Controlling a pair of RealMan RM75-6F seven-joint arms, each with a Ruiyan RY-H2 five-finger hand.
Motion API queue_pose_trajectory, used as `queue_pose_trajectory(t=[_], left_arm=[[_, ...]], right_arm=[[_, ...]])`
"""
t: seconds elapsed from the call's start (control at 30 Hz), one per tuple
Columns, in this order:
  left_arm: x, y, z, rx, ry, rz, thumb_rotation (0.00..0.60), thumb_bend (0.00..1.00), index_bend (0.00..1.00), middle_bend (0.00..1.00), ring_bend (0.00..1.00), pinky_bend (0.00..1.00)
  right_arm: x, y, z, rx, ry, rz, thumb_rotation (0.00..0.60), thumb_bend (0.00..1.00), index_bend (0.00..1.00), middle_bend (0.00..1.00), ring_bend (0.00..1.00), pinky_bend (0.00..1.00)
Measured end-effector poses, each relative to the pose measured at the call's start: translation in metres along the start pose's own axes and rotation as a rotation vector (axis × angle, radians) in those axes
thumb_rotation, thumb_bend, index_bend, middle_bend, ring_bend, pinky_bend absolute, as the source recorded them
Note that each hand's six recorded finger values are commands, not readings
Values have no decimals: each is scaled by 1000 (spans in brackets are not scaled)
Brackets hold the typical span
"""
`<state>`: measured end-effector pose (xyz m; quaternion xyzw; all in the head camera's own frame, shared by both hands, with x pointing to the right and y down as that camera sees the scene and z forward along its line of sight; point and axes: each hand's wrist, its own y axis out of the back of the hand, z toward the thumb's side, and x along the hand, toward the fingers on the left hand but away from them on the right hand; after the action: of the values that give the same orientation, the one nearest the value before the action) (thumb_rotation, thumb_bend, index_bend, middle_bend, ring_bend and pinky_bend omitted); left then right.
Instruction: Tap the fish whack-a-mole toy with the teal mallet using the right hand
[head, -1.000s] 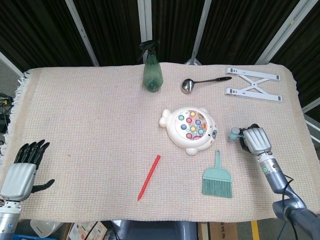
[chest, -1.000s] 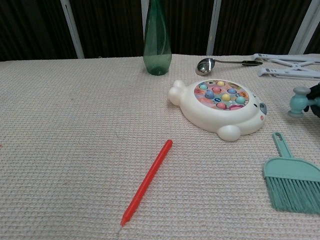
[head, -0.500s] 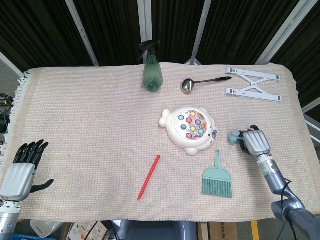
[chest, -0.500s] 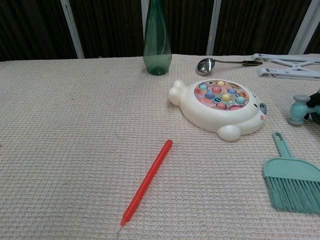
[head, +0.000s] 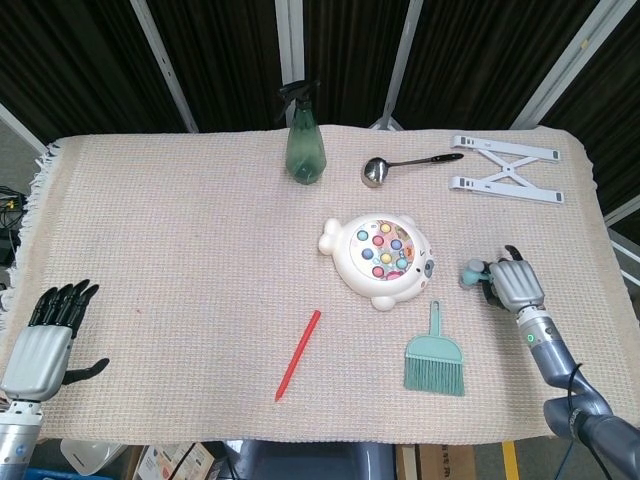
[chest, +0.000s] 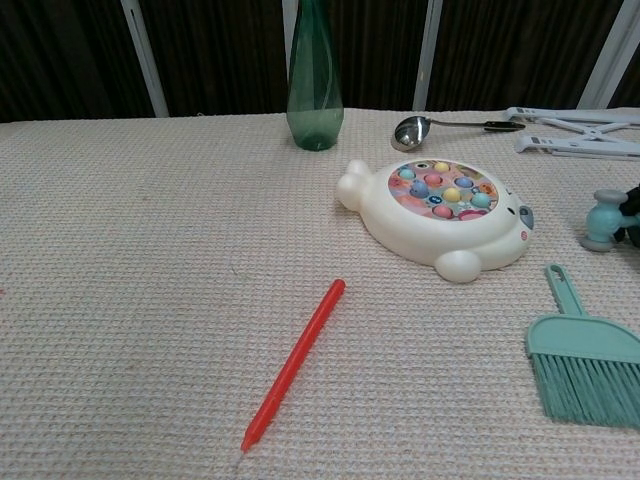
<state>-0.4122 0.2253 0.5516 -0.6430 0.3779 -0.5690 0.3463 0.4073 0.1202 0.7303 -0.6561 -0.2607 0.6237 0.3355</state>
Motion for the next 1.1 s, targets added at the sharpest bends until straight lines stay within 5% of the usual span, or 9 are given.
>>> queue_pose_trajectory(t=[0.6, 1.1], left_arm=[[2, -1, 1, -3, -5, -6, 600, 106, 0, 0, 0, 0], [2, -1, 2, -4, -7, -7, 600, 106, 0, 0, 0, 0]], right_arm=[[2, 1, -2, -1, -37, 48, 600, 389, 436, 477, 314, 19], [5, 4, -2, -3, -45, 47, 600, 329, 418, 463, 302, 13]])
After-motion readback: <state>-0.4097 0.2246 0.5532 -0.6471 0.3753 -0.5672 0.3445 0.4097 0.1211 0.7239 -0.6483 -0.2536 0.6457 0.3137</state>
